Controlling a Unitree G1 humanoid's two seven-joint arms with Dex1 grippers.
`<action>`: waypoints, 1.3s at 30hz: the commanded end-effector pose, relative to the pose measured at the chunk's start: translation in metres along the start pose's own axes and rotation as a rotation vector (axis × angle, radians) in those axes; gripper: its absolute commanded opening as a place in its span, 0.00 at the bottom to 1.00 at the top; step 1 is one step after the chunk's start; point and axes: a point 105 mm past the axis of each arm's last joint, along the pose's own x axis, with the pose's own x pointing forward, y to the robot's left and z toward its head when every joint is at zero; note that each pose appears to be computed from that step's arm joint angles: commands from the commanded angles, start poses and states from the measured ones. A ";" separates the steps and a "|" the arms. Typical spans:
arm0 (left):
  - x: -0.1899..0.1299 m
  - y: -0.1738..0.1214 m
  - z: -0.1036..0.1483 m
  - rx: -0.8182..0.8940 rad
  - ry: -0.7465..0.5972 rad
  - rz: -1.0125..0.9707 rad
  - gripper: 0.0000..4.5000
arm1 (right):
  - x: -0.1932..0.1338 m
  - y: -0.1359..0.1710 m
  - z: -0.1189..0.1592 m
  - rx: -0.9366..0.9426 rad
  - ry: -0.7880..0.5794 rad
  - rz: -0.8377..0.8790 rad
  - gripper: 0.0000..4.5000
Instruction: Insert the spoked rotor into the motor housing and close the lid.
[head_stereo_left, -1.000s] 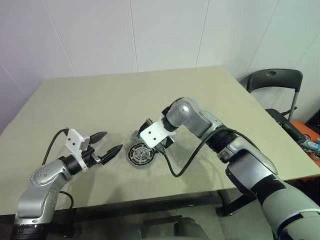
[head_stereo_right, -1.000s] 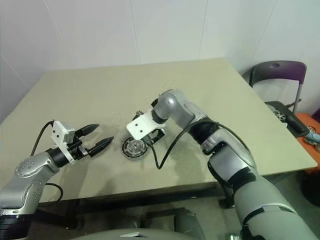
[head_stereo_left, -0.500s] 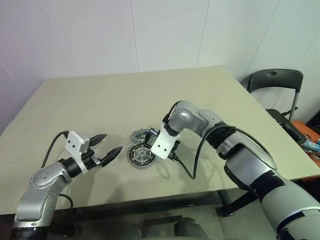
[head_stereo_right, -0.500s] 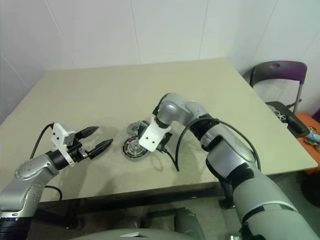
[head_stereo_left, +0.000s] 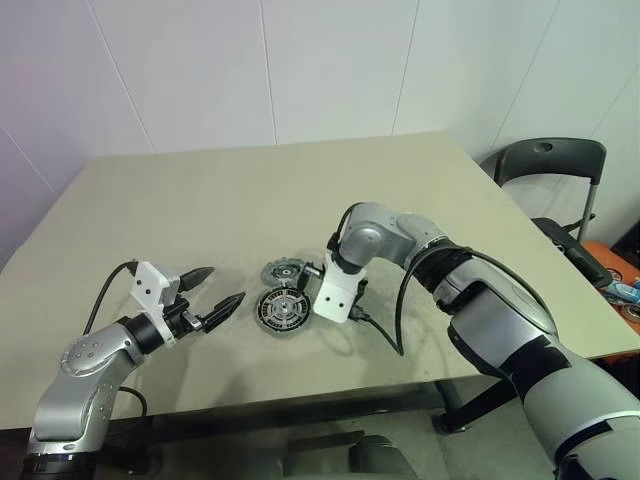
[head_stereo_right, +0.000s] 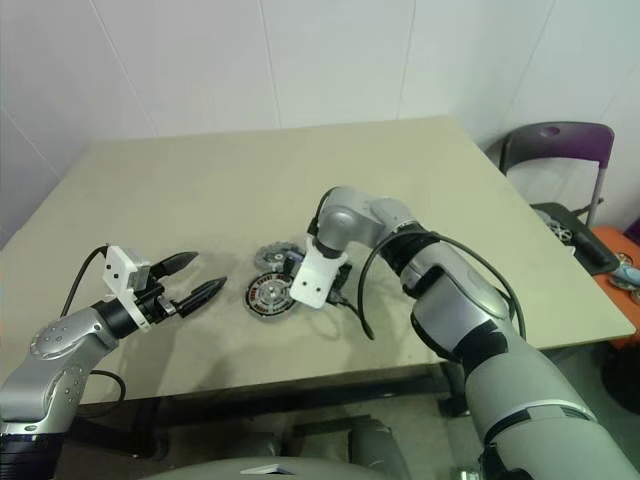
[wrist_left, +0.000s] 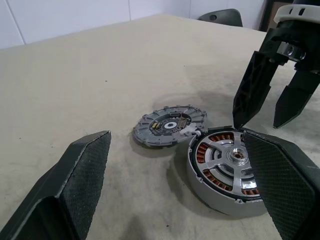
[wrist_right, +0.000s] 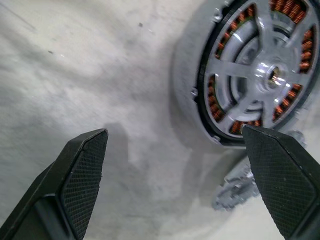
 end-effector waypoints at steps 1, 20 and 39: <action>0.000 0.000 0.011 0.029 -0.032 -0.008 1.00 | -0.001 -0.003 0.005 -0.015 -0.018 -0.010 0.99; 0.001 0.002 0.010 0.033 -0.035 -0.002 1.00 | 0.005 -0.018 0.013 0.381 -0.121 -0.089 0.01; 0.008 0.008 0.010 0.035 -0.041 -0.016 1.00 | 0.001 -0.034 0.028 0.847 -0.176 -0.134 0.01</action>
